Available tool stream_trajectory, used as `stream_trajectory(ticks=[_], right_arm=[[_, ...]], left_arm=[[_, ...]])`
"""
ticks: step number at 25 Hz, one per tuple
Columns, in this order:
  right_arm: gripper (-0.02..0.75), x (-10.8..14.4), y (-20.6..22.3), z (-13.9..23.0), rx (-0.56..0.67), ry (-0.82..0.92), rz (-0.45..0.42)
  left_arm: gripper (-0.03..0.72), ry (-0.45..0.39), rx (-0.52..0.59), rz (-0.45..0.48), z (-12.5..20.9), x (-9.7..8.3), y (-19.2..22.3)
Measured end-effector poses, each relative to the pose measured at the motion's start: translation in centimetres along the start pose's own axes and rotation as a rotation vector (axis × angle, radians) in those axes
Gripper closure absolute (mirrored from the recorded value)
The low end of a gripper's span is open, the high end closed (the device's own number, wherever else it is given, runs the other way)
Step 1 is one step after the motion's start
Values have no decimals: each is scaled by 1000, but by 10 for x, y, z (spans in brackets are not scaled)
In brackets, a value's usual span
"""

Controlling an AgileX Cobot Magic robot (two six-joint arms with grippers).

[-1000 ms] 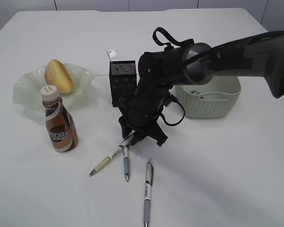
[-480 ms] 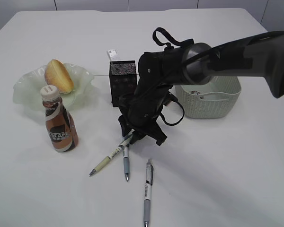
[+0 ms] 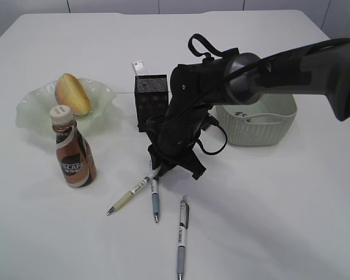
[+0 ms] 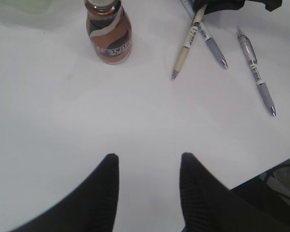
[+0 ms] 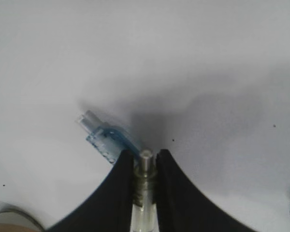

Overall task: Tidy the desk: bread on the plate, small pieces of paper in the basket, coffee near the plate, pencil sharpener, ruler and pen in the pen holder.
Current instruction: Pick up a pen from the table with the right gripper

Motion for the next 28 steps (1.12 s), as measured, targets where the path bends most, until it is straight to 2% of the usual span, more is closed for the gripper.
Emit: stream_trajectory(ticks=[10, 15, 20, 28], right_arm=[[662, 3, 0, 6, 34, -63, -16], [662, 12, -17, 9, 35, -115, -57], [662, 22, -50, -4, 7, -168, -108], [664, 36, -133, -58, -151, -318, -250]], left_arm=[[381, 1, -5, -1, -1, 0, 0], [381, 1, -6, -1, -1, 0, 0], [381, 1, -8, -1, -1, 0, 0], [381, -3, -7, 6, -1, -1, 0]])
Point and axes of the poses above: a point on each arm's last joint axis where the gripper is mounted, y pointing out along that axis toward the gripper, x along the wrist's bending axis when the last joint is at zero, z = x × y, the point moved 9 cm from there along y, pointing out along that axis toward the gripper, and after that the axes turned 2 degrees about y, right-handed, at the moved point
